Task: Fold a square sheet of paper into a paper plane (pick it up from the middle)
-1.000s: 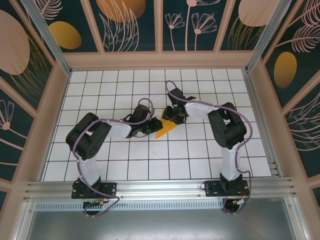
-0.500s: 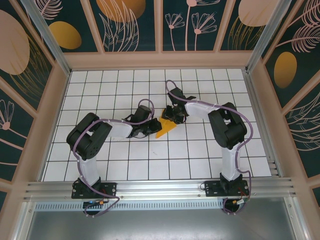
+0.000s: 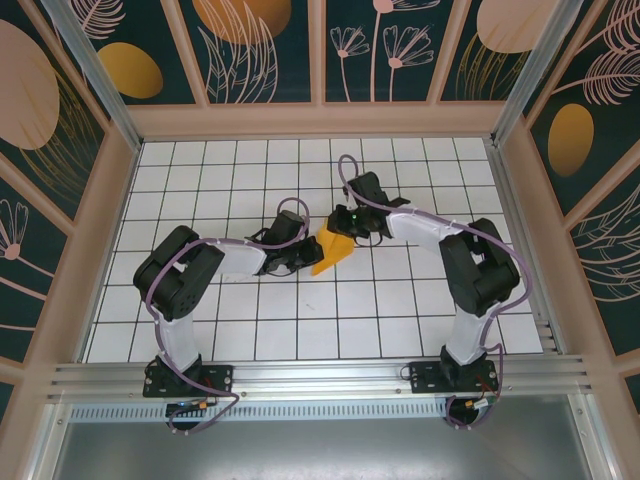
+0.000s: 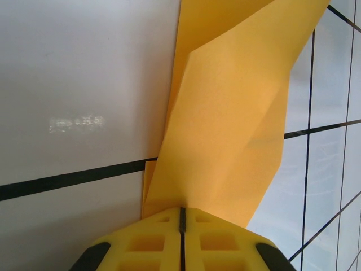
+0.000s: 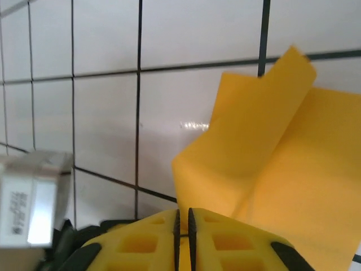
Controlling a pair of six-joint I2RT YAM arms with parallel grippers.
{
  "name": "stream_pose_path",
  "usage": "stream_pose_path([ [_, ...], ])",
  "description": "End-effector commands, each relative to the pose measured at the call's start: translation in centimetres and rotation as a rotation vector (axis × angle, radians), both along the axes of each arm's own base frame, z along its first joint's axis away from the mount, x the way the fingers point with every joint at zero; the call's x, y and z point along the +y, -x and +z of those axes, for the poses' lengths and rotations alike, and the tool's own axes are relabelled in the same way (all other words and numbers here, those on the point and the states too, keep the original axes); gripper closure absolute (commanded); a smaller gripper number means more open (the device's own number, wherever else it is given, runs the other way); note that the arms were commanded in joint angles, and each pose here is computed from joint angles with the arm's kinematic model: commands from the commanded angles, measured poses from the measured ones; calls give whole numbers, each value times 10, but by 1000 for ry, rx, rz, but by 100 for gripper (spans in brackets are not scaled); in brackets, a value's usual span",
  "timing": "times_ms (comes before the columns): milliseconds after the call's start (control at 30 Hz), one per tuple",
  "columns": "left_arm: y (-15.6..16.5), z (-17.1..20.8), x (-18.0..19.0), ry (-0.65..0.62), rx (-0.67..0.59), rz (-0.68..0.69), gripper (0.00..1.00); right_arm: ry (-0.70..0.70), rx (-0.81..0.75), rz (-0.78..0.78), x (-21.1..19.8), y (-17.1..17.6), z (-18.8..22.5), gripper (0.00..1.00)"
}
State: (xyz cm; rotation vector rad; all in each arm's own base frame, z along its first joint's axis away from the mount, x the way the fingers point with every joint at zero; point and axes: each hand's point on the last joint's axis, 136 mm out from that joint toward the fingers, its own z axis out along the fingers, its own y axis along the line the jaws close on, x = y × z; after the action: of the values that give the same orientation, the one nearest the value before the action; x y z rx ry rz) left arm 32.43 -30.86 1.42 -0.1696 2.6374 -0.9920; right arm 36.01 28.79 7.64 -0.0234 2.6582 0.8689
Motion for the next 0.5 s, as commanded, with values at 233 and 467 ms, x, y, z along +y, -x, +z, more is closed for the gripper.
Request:
stream_pose_path([
  [233,15,-43,27,-164,96,31,93,-85,68,128,18,20,-31,96],
  [467,15,-43,27,-167,98,29,93,-47,116,125,13,24,-53,97],
])
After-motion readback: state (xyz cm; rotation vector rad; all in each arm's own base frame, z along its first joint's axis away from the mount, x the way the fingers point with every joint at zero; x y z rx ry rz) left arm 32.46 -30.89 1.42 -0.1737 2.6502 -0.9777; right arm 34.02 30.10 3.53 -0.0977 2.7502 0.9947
